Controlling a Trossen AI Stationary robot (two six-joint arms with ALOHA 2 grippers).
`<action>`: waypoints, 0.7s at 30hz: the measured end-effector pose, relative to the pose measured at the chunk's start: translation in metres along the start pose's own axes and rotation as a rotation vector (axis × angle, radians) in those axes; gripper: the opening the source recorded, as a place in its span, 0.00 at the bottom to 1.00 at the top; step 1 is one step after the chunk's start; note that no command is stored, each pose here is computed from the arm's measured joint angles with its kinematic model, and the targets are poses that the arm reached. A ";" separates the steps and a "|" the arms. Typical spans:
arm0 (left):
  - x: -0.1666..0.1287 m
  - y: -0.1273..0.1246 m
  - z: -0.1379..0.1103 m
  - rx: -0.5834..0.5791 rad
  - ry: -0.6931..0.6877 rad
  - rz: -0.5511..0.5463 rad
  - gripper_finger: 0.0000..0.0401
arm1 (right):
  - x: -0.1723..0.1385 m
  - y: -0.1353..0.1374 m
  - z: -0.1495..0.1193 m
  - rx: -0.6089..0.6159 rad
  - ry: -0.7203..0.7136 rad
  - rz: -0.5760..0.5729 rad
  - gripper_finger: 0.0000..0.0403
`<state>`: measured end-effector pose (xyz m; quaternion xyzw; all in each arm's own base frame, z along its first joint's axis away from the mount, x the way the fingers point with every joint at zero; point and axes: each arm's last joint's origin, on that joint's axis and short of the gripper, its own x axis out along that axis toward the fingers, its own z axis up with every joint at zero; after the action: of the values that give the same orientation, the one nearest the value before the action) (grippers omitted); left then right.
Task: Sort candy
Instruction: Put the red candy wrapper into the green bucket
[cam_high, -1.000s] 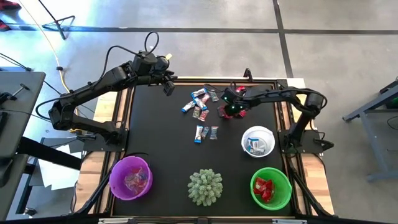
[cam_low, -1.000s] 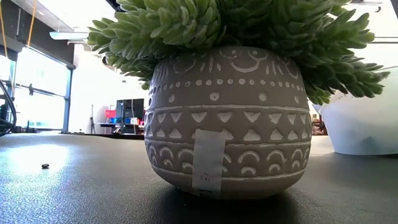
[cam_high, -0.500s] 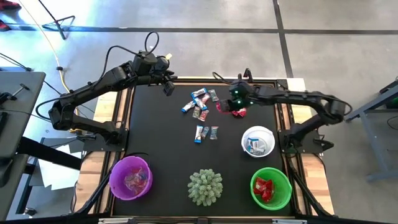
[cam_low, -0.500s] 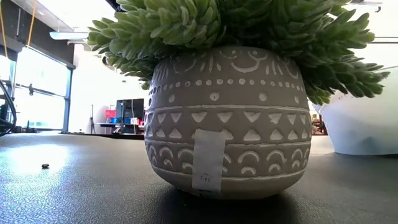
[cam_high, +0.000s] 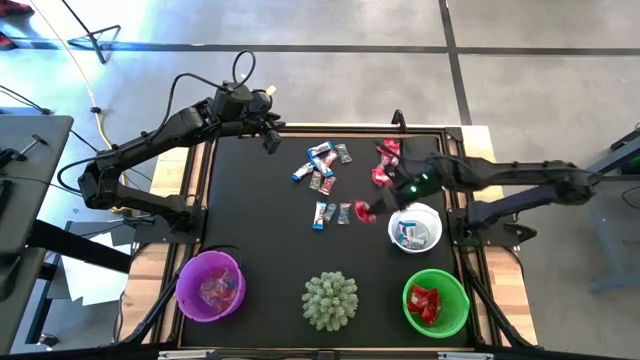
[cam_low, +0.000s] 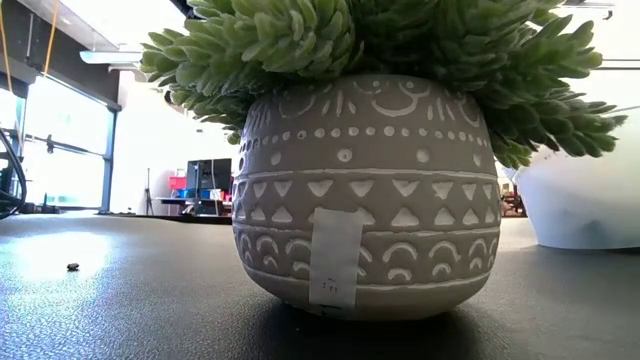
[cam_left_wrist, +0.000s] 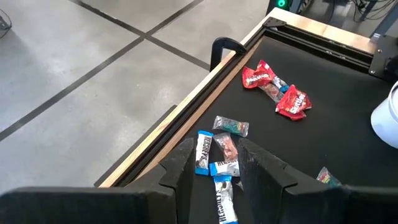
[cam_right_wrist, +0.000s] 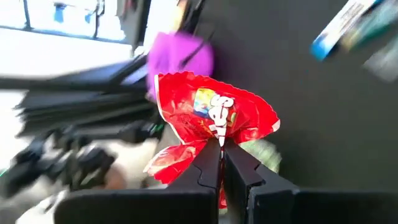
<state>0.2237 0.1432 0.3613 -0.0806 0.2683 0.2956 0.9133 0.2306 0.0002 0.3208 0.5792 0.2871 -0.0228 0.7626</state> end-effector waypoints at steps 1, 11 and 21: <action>0.000 0.000 0.000 0.000 0.000 0.000 0.26 | -0.001 0.005 -0.009 0.014 0.026 0.020 0.00; 0.000 0.000 -0.001 -0.021 0.014 -0.001 0.26 | -0.003 0.035 -0.106 0.269 0.438 0.075 0.00; 0.000 0.000 -0.008 -0.053 0.078 0.001 0.26 | -0.016 0.014 -0.160 0.388 0.582 -0.268 0.00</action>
<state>0.2202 0.1406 0.3551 -0.1158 0.2957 0.2997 0.8996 0.1566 0.1439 0.3138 0.6524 0.5554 -0.0108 0.5155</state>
